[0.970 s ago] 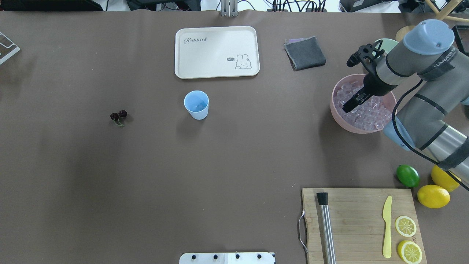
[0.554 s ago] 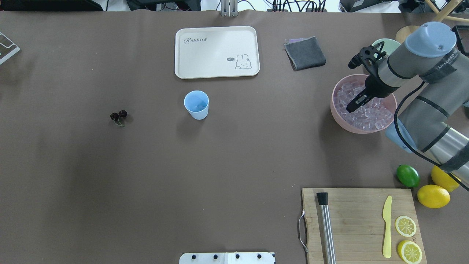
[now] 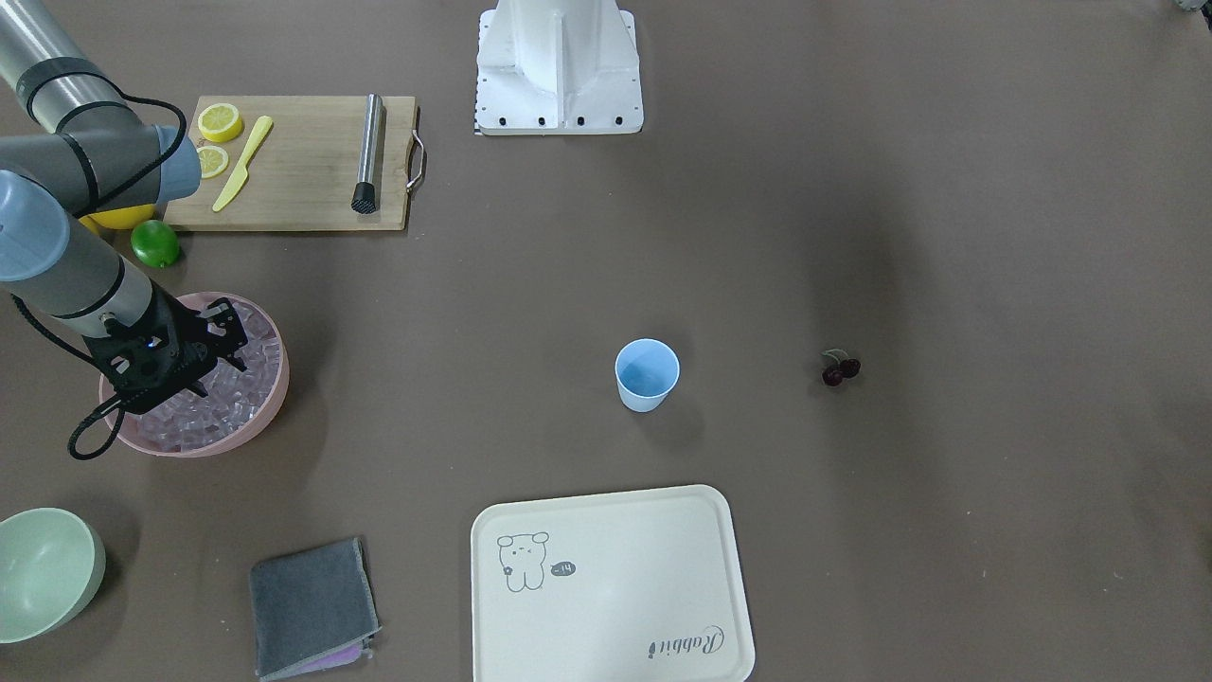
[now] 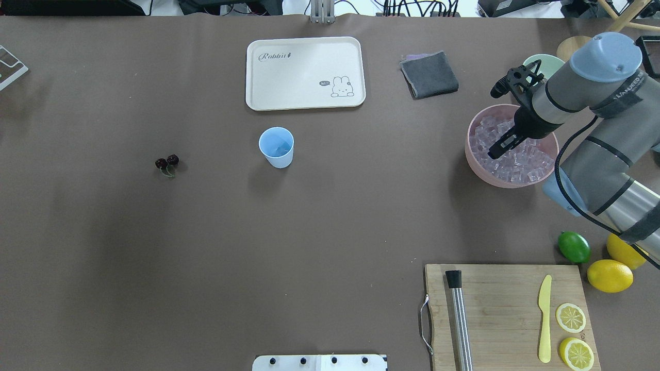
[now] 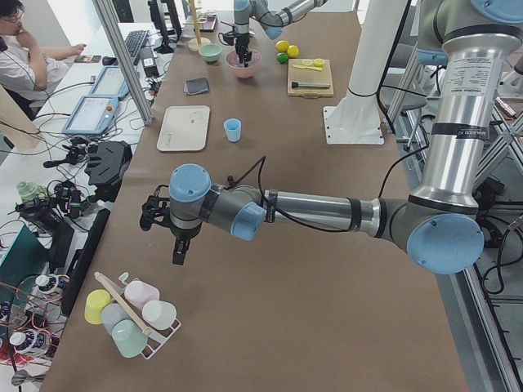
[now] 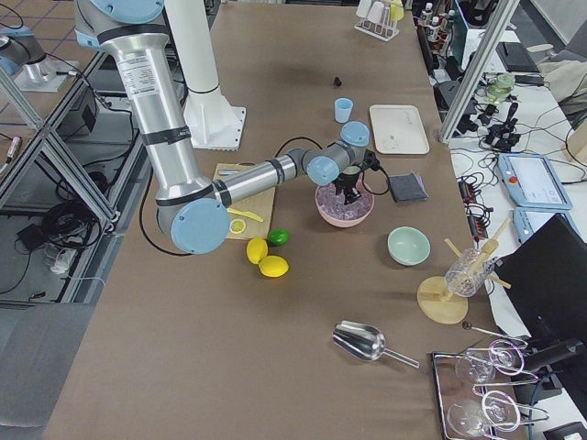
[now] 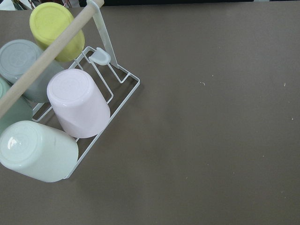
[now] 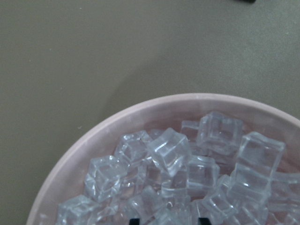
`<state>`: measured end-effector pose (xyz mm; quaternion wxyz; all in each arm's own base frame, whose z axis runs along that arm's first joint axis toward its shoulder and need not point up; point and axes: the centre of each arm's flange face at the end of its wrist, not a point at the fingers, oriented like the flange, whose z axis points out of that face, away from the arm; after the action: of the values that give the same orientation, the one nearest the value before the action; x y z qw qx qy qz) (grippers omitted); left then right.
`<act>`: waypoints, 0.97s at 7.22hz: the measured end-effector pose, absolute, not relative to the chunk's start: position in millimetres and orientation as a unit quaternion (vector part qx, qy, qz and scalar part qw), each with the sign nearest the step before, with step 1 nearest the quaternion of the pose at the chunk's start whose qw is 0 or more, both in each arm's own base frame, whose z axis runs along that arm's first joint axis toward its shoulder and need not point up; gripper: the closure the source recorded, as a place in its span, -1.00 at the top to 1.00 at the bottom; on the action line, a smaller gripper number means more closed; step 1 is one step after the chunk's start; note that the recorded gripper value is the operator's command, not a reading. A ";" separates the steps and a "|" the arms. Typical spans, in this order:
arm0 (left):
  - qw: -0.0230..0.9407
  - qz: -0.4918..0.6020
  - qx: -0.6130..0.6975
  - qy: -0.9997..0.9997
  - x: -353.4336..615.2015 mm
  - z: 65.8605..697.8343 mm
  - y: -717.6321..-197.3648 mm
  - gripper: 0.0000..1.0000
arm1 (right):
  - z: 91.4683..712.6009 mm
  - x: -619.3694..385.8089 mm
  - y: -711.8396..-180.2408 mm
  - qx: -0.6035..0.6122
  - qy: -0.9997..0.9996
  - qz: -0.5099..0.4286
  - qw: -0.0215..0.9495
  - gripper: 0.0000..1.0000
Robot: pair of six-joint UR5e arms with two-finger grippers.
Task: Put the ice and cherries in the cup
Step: 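Lower the right gripper into the ice and grasp a cube, then carry the ice cube with the right gripper over the blue cup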
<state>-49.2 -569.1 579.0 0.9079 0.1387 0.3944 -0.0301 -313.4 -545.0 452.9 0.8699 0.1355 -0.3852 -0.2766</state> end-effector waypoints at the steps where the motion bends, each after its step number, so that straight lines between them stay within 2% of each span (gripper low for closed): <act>1: 0.908 -0.029 0.139 0.394 -48.4 580.3 -572.6 0.95 | 452.9 -313.4 -545.0 0.136 -0.385 -0.277 0.870 -0.49; 4: 0.907 -0.028 0.142 0.395 -47.6 584.7 -576.4 0.95 | 450.6 -313.3 -545.4 0.137 -0.386 -0.277 0.869 -1.00; 7: 0.907 -0.027 0.143 0.395 -47.0 584.5 -576.3 0.95 | 398.7 -281.1 -549.1 0.143 -0.397 -0.260 0.869 -1.00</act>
<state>-47.0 -576.3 584.5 0.9071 0.1426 0.3951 -0.0270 -281.1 -549.1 398.7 0.8687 0.1432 -0.3968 -0.2595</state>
